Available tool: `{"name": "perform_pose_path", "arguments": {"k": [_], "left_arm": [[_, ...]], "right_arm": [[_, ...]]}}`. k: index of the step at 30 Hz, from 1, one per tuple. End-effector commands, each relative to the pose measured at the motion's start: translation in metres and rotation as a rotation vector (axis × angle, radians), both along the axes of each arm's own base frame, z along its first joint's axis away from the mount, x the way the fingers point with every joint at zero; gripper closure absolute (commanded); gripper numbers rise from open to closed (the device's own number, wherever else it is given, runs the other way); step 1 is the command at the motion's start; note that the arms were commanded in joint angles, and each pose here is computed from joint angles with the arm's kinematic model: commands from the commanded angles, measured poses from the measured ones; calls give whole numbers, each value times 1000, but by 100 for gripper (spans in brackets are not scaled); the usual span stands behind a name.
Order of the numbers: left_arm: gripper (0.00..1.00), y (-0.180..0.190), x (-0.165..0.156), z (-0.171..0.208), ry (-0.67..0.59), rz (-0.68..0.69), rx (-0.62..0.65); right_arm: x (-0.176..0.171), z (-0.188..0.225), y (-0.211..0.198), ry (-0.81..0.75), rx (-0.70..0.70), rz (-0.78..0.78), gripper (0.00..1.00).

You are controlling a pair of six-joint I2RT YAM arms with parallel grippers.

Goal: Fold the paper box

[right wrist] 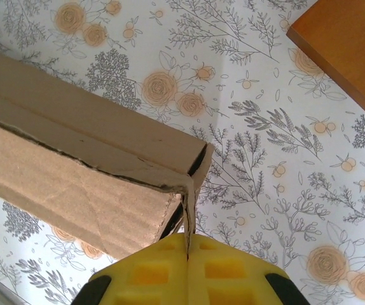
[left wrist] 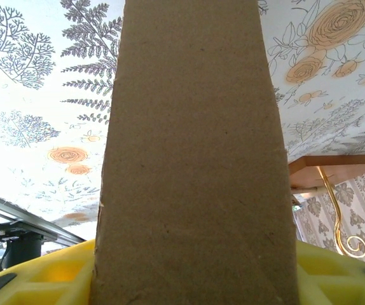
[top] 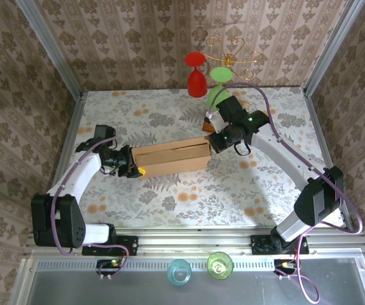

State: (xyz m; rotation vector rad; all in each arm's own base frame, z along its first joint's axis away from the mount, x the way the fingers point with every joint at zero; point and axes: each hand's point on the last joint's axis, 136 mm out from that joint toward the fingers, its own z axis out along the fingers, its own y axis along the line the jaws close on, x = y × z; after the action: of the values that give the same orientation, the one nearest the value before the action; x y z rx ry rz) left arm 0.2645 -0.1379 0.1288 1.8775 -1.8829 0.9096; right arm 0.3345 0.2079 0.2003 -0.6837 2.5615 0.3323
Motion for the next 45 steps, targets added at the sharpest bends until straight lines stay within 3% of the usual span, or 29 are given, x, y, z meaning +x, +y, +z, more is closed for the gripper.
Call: {"name": "perform_pose_path", "arguments": {"k": [1, 11, 34, 38, 42, 45], "left_arm": [[63, 19, -8, -25, 84, 75, 103], [65, 20, -8, -33, 111, 102, 105], [64, 27, -2, -36, 104, 124, 101], [57, 28, 5, -32, 63, 112, 98], [39, 33, 16, -22, -23, 77, 118], [31, 36, 24, -12, -115, 29, 133]], "right_arm": [[3, 8, -2, 6, 22, -117, 100], [0, 8, 6, 46, 74, -225, 100], [-6, -35, 8, 1, 10, -313, 100], [-6, -37, 6, -16, -13, -320, 100], [-3, -36, 3, -21, -35, -334, 100], [0, -34, 3, -16, -48, -342, 100]]}}
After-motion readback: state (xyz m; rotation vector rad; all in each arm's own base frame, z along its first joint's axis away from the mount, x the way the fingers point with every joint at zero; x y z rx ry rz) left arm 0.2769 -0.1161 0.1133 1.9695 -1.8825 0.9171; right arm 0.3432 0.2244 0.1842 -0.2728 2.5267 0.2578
